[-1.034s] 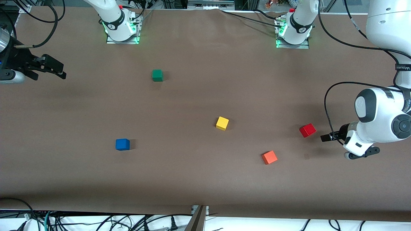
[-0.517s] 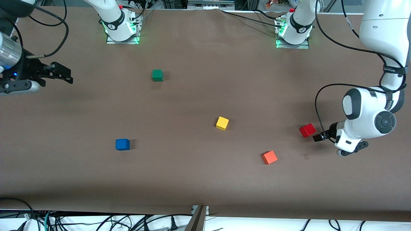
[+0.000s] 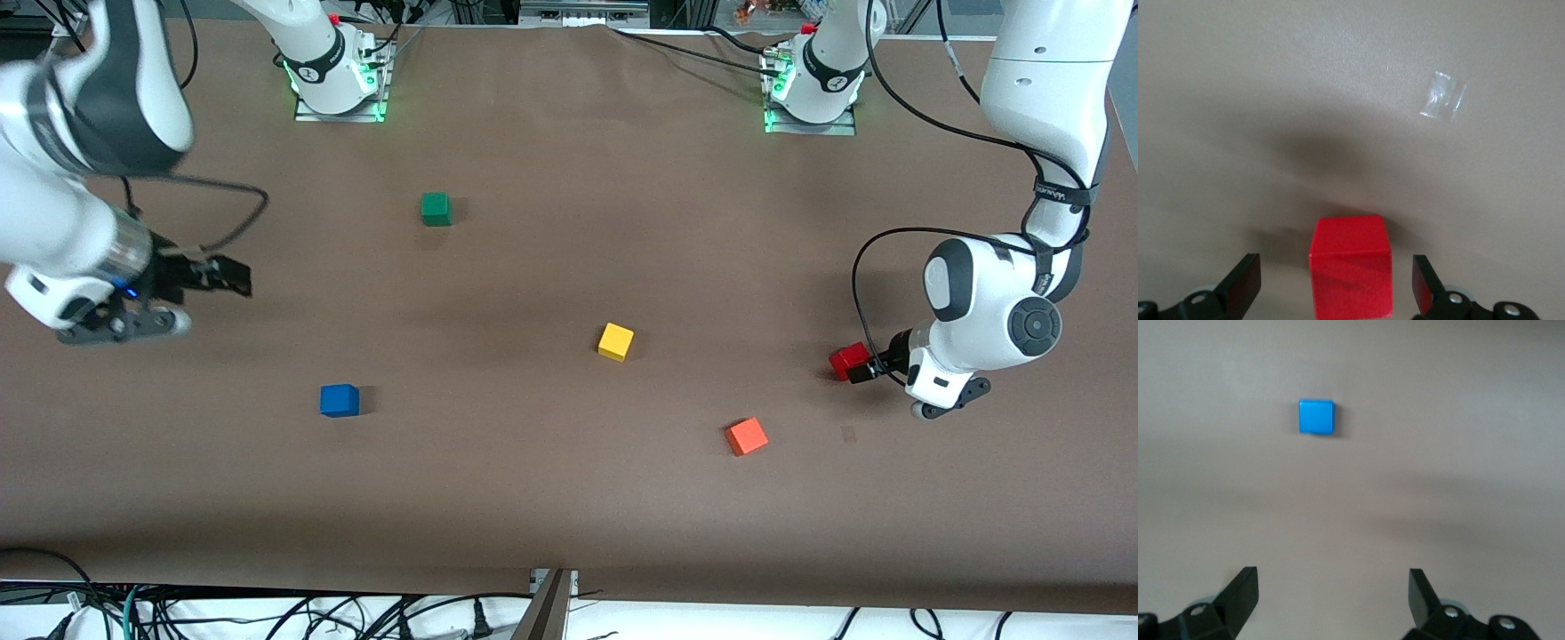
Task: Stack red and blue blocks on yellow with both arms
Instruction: 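Grasp the red cube with the left gripper while the right gripper grasps blue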
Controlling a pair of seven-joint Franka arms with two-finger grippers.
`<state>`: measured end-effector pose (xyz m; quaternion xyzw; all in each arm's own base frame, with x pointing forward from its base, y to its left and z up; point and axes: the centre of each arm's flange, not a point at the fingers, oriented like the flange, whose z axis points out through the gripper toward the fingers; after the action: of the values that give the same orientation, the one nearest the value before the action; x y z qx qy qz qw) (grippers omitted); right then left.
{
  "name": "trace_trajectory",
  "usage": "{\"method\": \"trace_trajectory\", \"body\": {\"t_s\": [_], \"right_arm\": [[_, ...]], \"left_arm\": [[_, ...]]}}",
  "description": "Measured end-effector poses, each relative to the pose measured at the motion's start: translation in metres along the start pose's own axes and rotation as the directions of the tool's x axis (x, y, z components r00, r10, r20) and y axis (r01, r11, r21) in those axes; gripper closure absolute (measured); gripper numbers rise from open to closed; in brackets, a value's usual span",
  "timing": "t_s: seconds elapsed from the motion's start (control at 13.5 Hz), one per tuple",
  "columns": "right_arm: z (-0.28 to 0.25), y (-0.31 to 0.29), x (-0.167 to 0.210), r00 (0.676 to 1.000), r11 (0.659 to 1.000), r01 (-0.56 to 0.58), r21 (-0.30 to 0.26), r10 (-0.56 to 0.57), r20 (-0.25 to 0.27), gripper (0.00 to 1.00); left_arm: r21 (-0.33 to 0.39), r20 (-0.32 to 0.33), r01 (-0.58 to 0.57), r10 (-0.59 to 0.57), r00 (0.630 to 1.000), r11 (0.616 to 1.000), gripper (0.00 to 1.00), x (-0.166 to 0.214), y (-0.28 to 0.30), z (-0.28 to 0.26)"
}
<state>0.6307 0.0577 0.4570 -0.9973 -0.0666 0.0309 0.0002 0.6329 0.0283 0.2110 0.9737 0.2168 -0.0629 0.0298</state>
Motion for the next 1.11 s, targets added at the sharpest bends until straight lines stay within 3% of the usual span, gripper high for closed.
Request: {"method": "trace_trajectory", "body": {"t_s": [0.3,0.44,0.59,0.81,1.11], "right_arm": [[0.106,-0.034,0.049,0.993,0.999,0.013,-0.040,-0.018,-0.121,0.01],[0.159,-0.042,0.066,0.985,0.998,0.028,-0.057,-0.037,-0.170,0.01],[0.205,-0.043,0.074,0.981,0.997,0.033,-0.071,-0.046,-0.187,0.01],[0.242,-0.037,0.077,0.981,0.998,0.006,-0.057,-0.017,-0.194,0.02],[0.240,-0.037,0.079,0.979,0.999,-0.035,-0.010,0.033,-0.200,0.03]], "left_arm": [[-0.007,-0.008,-0.010,0.010,1.000,1.000,0.00,-0.020,0.002,0.024],[-0.008,-0.009,-0.014,0.014,1.000,1.000,0.21,-0.024,0.004,0.024],[-0.012,-0.018,-0.021,0.021,1.000,1.000,0.43,-0.025,0.008,0.017],[-0.036,-0.051,-0.052,0.050,0.997,0.998,0.44,-0.027,0.028,-0.007],[-0.080,-0.091,-0.179,0.171,0.981,0.981,0.44,-0.038,0.113,-0.075]]}}
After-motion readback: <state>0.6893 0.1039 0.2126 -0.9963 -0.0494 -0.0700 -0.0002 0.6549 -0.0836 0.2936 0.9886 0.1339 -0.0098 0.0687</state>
